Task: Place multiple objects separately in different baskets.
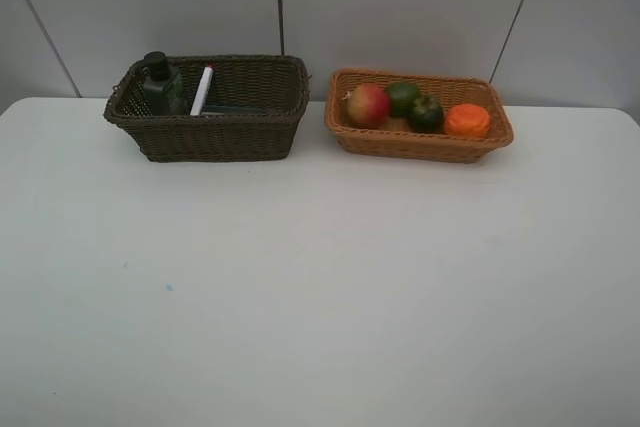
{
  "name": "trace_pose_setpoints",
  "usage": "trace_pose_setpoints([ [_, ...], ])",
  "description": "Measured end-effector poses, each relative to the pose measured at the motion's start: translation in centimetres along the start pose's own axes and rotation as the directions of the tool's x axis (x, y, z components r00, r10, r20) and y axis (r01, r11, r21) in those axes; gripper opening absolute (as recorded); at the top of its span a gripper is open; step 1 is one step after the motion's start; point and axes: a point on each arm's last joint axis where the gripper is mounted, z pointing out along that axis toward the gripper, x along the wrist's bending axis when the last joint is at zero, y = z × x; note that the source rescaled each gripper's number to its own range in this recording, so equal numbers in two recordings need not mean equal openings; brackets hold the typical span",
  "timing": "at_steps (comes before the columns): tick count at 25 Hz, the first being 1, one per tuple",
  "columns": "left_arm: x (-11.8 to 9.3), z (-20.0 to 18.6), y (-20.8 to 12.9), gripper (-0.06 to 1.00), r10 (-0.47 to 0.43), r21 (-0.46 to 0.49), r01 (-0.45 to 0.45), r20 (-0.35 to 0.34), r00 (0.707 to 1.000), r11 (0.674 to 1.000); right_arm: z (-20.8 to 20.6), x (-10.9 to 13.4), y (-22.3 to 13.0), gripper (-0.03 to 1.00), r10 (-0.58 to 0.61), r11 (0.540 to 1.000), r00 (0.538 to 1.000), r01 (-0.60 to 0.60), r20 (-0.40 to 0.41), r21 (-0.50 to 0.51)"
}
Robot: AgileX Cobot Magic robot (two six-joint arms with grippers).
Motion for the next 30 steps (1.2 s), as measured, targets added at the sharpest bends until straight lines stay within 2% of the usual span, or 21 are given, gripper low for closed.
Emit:
trace_pose_setpoints([
  [30,0.01,0.0,0.0,1.0,0.0,0.0,0.0,-0.001,1.0,1.0,0.0,0.0,0.0,0.95,0.0,1.0,1.0,0.0,0.0,0.0],
])
